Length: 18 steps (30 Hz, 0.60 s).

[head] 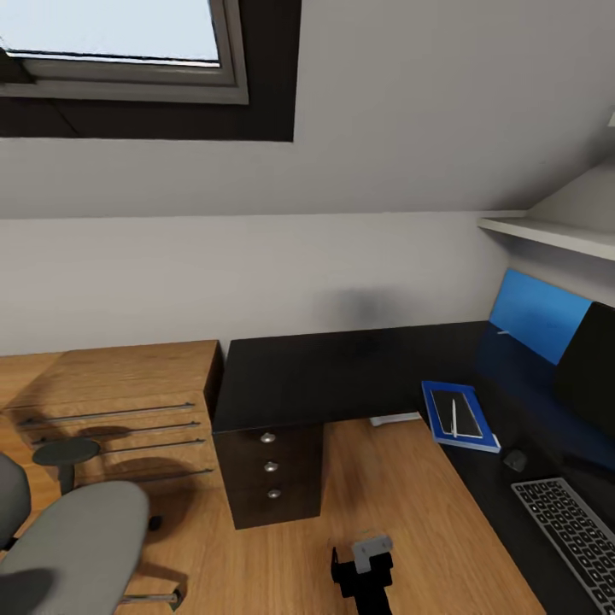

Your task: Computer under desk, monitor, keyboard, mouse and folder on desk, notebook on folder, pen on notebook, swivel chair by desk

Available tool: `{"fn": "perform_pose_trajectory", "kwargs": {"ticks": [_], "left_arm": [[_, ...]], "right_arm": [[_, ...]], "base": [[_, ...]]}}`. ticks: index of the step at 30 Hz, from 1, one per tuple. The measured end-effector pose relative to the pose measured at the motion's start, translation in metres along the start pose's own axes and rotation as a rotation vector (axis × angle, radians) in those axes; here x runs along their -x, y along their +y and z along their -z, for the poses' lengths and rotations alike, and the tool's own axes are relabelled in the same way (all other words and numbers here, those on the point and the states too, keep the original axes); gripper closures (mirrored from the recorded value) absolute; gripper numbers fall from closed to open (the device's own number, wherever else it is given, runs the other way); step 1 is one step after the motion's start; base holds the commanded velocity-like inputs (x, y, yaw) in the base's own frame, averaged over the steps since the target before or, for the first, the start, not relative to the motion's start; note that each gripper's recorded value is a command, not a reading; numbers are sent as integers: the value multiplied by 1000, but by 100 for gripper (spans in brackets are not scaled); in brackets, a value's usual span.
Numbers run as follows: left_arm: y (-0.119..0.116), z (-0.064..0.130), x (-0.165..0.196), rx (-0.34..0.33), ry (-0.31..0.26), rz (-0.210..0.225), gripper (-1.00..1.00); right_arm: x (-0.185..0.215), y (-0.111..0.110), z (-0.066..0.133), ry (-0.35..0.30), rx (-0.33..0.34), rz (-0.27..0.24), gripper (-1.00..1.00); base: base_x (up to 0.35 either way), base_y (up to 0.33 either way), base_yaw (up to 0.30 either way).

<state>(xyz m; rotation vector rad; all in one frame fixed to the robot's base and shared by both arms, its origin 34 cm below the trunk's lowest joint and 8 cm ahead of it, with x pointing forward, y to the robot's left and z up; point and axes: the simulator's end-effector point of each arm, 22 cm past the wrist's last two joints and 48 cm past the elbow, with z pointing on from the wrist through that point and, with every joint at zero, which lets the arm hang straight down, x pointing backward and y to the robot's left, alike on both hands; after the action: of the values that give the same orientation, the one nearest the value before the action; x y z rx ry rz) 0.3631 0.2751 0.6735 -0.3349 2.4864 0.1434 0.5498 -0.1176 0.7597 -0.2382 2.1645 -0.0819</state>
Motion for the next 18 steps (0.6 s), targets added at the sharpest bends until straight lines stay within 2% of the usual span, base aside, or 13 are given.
{"fn": "perform_pose_trajectory", "kwargs": {"ticks": [3,5,12,18], "left_arm": [[6,4,-3,8,-25,0,-100],[8,7,-9,12,-19,-2,-100],[20,19,-45,30,51,-21,-100],[24,25,-68,33,100,-37,-100]], "right_arm": [[-14,-13,5,1,-22,10,-100],[-17,-18,8,-11,-30,10,-100],[-28,-36,19,-28,-63,7,-100],[-31,-39,22,-30,-68,8,-100]], "base": [[-1,1,182],[0,0,234],[0,0,264],[0,0,276]]}}
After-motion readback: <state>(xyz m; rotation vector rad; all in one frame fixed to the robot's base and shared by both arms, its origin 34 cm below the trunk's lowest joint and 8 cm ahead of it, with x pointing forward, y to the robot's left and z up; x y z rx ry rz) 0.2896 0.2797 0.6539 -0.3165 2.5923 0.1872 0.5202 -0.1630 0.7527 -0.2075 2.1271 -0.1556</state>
